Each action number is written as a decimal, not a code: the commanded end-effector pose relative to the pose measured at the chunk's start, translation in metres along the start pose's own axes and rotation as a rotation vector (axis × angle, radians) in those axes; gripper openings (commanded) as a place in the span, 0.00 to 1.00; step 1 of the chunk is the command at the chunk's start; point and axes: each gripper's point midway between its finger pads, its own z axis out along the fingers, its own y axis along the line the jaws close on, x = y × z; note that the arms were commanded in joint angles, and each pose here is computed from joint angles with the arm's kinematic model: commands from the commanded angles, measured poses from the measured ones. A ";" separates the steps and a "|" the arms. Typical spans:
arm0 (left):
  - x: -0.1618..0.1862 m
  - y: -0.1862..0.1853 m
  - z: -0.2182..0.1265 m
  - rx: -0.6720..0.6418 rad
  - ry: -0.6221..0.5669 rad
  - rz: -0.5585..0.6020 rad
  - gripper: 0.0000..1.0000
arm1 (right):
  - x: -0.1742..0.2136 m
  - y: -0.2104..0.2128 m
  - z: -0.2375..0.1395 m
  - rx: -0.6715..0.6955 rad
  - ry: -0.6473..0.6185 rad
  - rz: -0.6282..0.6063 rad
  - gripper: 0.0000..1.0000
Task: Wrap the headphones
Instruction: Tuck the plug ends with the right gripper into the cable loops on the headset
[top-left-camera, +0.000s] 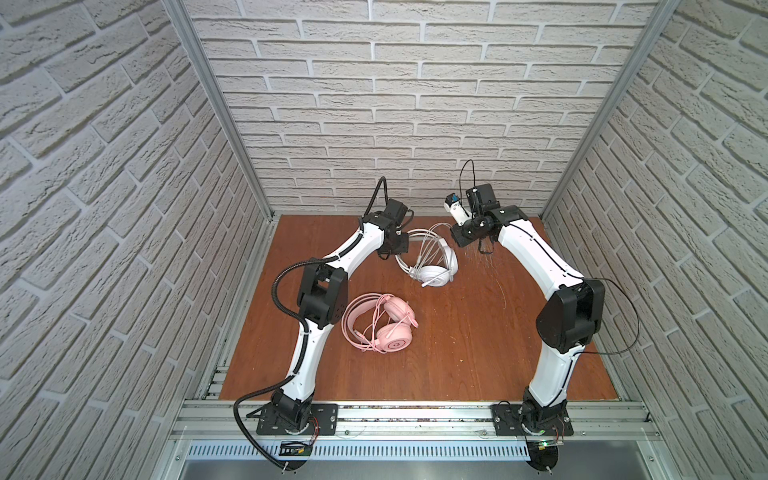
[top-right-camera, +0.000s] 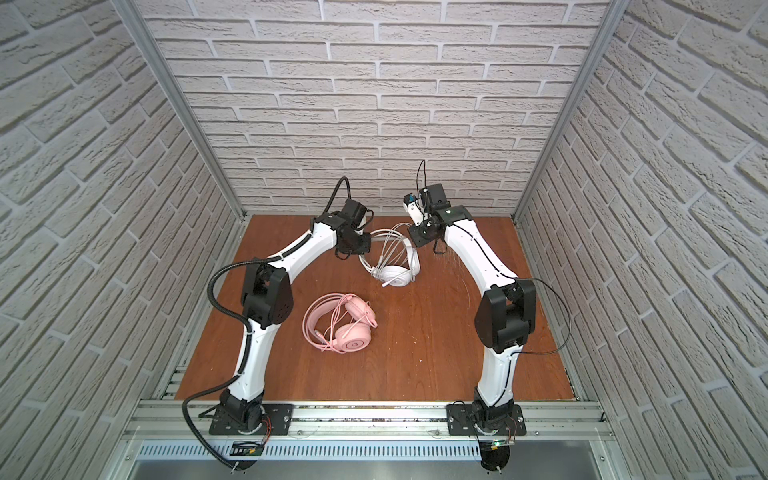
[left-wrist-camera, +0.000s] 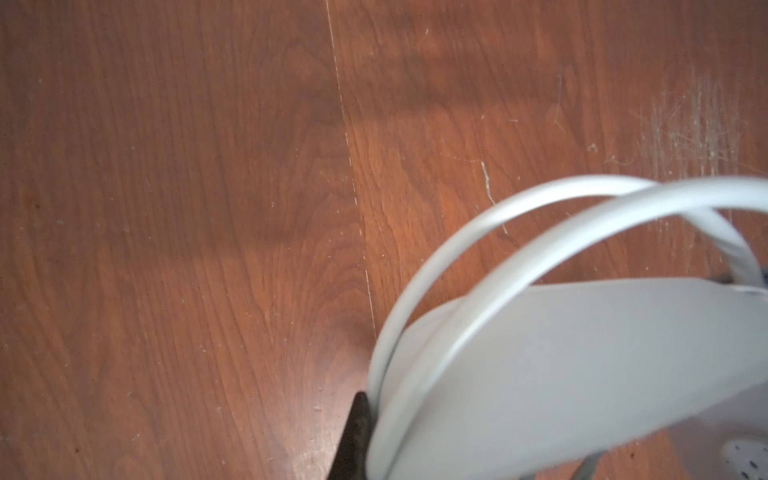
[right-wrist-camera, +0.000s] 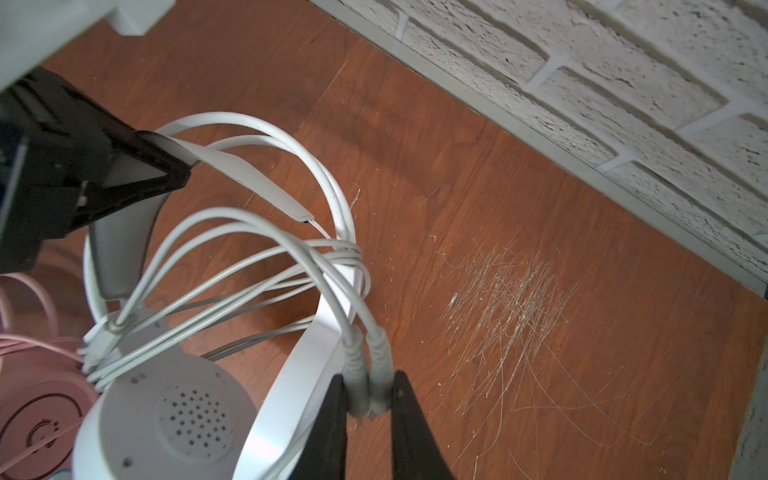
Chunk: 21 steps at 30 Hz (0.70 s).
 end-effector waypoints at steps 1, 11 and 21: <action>-0.020 -0.028 -0.042 0.092 -0.077 0.033 0.00 | -0.020 -0.019 0.000 0.073 -0.067 0.002 0.05; -0.024 -0.042 -0.052 0.153 -0.083 0.050 0.00 | -0.003 -0.038 0.042 0.043 0.018 0.121 0.05; -0.022 -0.051 -0.060 0.199 -0.061 0.042 0.00 | 0.006 -0.036 0.070 -0.003 0.047 0.158 0.07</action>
